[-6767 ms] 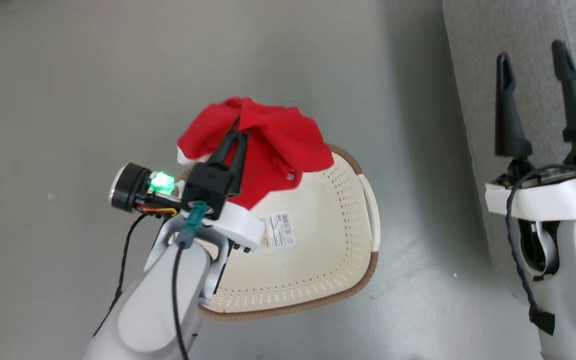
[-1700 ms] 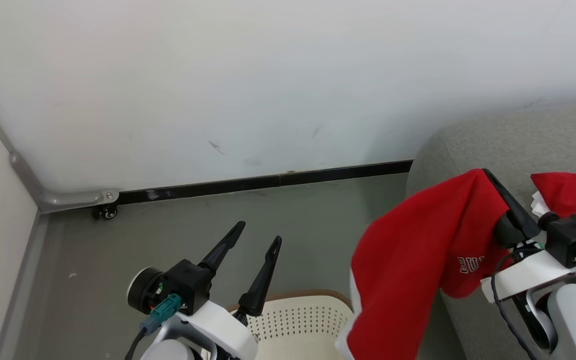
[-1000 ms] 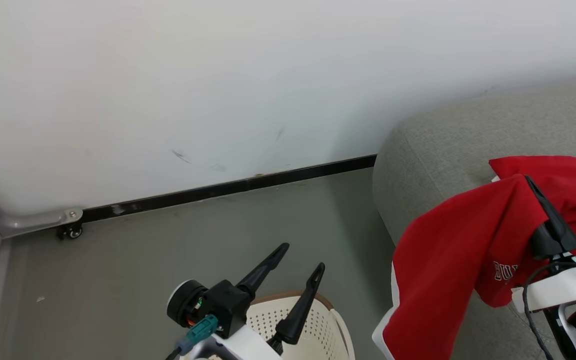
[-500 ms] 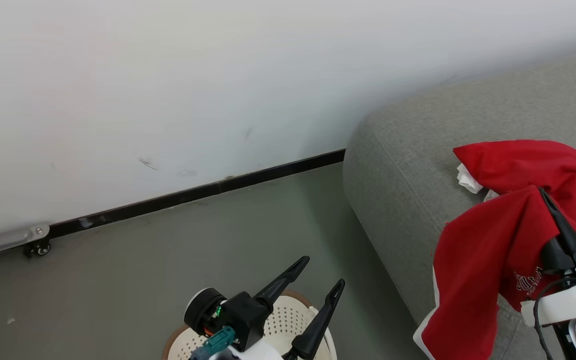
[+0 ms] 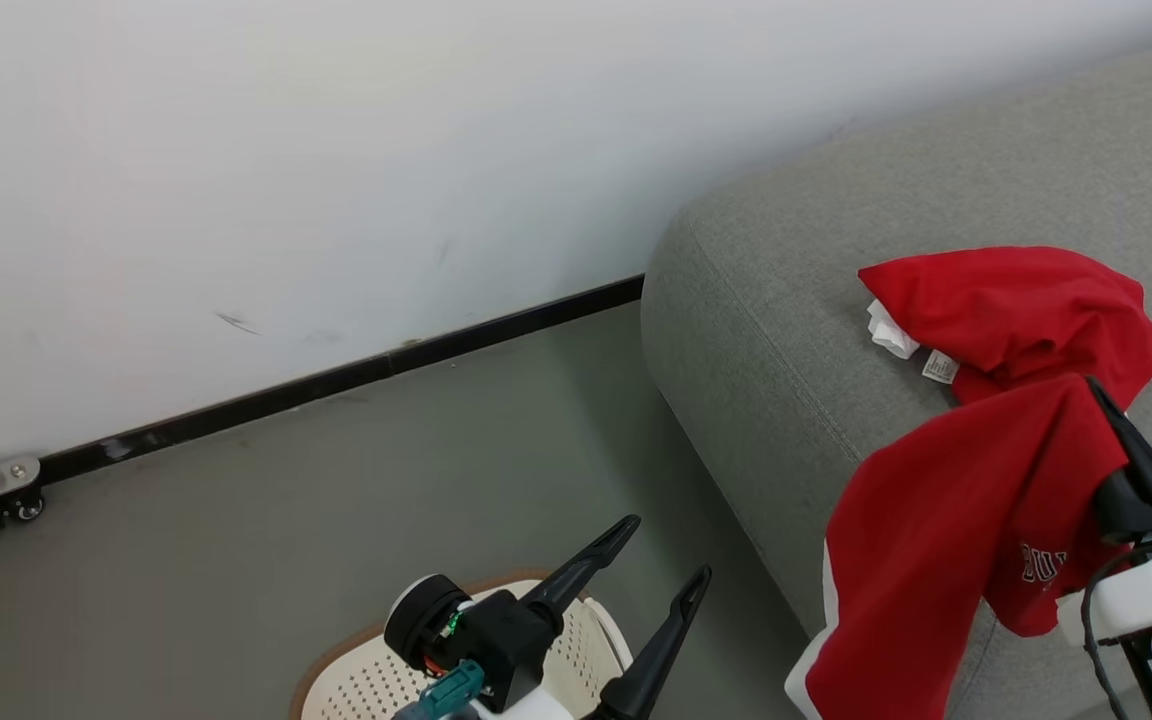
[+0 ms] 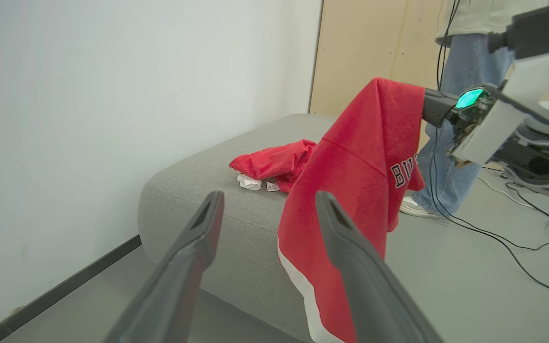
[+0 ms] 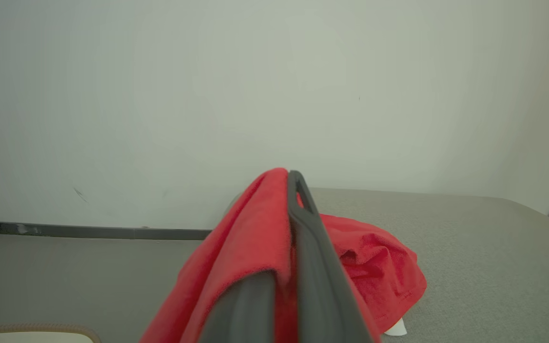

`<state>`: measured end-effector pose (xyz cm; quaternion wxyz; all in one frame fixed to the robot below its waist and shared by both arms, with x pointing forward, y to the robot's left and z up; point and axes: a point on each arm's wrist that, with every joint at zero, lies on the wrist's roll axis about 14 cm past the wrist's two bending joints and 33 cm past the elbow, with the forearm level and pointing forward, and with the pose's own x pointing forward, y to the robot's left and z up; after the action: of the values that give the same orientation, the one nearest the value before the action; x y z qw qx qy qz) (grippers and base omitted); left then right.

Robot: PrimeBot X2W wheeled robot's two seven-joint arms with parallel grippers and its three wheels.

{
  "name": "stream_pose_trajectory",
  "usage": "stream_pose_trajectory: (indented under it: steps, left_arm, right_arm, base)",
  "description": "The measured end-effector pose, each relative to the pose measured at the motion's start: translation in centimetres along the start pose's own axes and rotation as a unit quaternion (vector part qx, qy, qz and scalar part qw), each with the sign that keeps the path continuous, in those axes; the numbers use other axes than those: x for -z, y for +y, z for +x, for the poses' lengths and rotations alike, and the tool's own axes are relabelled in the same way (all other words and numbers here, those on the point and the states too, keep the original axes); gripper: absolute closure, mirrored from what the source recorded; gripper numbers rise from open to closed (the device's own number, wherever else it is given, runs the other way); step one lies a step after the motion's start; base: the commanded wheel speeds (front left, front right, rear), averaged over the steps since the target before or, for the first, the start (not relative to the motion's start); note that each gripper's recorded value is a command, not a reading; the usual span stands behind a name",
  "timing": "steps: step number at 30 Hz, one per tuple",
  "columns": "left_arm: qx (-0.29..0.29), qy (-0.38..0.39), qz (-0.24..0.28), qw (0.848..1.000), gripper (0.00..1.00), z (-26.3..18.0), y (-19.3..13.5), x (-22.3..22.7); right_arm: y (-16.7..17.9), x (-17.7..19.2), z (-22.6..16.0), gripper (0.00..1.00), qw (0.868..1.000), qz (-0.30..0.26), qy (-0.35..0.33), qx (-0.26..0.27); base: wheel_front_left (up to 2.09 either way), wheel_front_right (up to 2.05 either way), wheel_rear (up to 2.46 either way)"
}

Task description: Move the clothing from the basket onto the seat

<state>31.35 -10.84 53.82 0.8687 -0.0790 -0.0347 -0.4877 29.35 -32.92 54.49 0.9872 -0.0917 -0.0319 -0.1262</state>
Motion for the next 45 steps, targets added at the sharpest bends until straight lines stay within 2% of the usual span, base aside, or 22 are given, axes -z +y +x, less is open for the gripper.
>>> stream_pose_trajectory:
  steps: [4,7,14,17,21,28,34,38,45]
  left_arm:
    - [0.007,0.005,-0.008,1.000,0.00,0.2,-0.3,0.6]
    - [0.008,0.009,-0.011,1.000,0.00,0.3,-0.1,1.0]
    - [0.010,0.012,-0.014,1.000,0.00,0.7,0.6,1.5]
    - [0.012,0.006,-0.011,1.000,0.00,1.5,1.2,1.1]
    - [0.011,0.001,-0.013,1.000,0.00,1.9,1.8,1.0]
    - [0.006,-0.001,-0.013,1.000,0.00,2.3,3.1,1.2]
    - [0.000,0.003,-0.009,1.000,0.00,2.5,4.4,1.5]
    - [-0.005,0.002,-0.007,1.000,0.00,2.5,5.1,1.6]
    - [-0.015,0.004,-0.007,1.000,0.00,2.5,6.5,2.0]
  right_arm:
    - [-0.5,0.6,0.6,1.00,1.000,-0.003,0.017,0.002]
    - [-0.9,-0.3,2.1,1.00,1.000,-0.002,0.010,0.003]
    - [-3.3,-5.8,6.7,1.00,0.999,-0.021,-0.044,0.018]
    - [-5.9,-9.1,9.1,1.00,0.996,-0.046,-0.069,0.042]
    - [-7.9,-11.1,10.9,1.00,0.994,-0.055,-0.074,0.063]
    - [-11.1,-11.5,13.2,1.00,0.991,-0.065,-0.054,0.100]
    - [-12.7,-10.2,14.7,1.00,0.990,-0.072,-0.023,0.120]
    - [-12.7,-8.5,15.7,1.00,0.990,-0.071,0.001,0.121]
    - [-12.2,-7.4,17.5,1.00,0.990,-0.080,0.001,0.119]
  base:
    - [0.00,0.00,0.00]
    - [0.00,0.00,0.00]
    - [0.00,0.00,0.00]
    - [0.00,0.00,0.00]
    - [0.00,0.00,0.00]
    - [0.00,0.00,0.00]
    - [0.00,0.00,0.00]
    - [0.00,0.00,0.00]
    - [0.00,0.00,0.00]
